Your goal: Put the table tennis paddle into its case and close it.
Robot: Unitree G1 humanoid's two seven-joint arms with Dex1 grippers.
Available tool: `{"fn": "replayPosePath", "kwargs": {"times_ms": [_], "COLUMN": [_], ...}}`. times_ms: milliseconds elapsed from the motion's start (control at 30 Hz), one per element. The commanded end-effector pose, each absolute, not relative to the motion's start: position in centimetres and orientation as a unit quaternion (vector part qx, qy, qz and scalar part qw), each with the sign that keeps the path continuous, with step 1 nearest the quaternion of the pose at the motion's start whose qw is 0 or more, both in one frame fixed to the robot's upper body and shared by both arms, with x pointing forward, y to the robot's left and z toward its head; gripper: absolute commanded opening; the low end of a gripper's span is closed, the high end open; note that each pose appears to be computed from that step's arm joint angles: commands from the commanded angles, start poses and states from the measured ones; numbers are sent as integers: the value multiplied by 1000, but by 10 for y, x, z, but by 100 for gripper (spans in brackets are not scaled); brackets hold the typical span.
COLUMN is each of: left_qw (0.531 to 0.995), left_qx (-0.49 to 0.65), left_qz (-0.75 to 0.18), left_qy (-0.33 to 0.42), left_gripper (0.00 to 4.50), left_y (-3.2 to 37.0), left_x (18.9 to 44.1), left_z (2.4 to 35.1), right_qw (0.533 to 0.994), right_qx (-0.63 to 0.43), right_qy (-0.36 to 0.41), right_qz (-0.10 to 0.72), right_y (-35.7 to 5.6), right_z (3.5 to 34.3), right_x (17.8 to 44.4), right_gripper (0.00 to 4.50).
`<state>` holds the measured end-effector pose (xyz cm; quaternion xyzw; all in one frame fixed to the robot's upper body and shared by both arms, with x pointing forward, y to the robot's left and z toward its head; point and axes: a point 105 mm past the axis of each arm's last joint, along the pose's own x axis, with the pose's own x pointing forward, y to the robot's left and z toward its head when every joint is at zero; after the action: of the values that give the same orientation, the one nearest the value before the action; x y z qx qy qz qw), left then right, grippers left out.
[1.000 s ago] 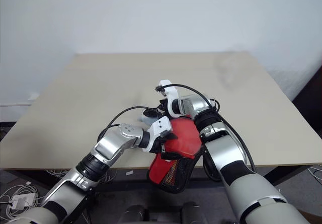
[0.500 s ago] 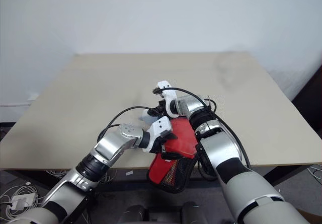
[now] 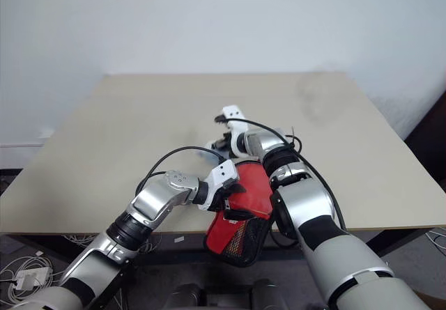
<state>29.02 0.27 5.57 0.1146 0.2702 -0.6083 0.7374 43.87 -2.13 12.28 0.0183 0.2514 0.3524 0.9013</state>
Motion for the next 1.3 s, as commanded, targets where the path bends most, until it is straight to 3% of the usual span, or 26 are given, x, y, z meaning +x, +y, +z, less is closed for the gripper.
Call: {"fn": "replayPosePath", "kwargs": {"times_ms": [33, 167, 367, 633, 900, 1300], "left_qw": [718, 712, 705, 703, 704, 693], "left_qx": [99, 98, 107, 106, 107, 107], "left_qz": [-578, -581, -587, -589, -588, -601], "left_qy": [374, 382, 383, 384, 383, 384], "left_gripper": [450, 450, 450, 450, 450, 450], "left_y": [20, 18, 16, 15, 10, 5], "left_x": [279, 278, 279, 280, 283, 284], "left_z": [14, 13, 14, 14, 12, 11], "right_qw": [942, 959, 972, 987, 987, 979], "right_qx": [42, 41, 30, 31, 27, 57], "right_qy": [143, 114, 116, 116, 154, 194], "right_qz": [300, 256, 201, 103, 35, -25], "right_y": [-42, -66, -105, -180, -239, -267], "right_z": [186, 197, 185, 177, 166, 150], "right_x": [465, 473, 475, 464, 416, 328], "right_gripper": [5, 5, 5, 5, 5, 5]}}
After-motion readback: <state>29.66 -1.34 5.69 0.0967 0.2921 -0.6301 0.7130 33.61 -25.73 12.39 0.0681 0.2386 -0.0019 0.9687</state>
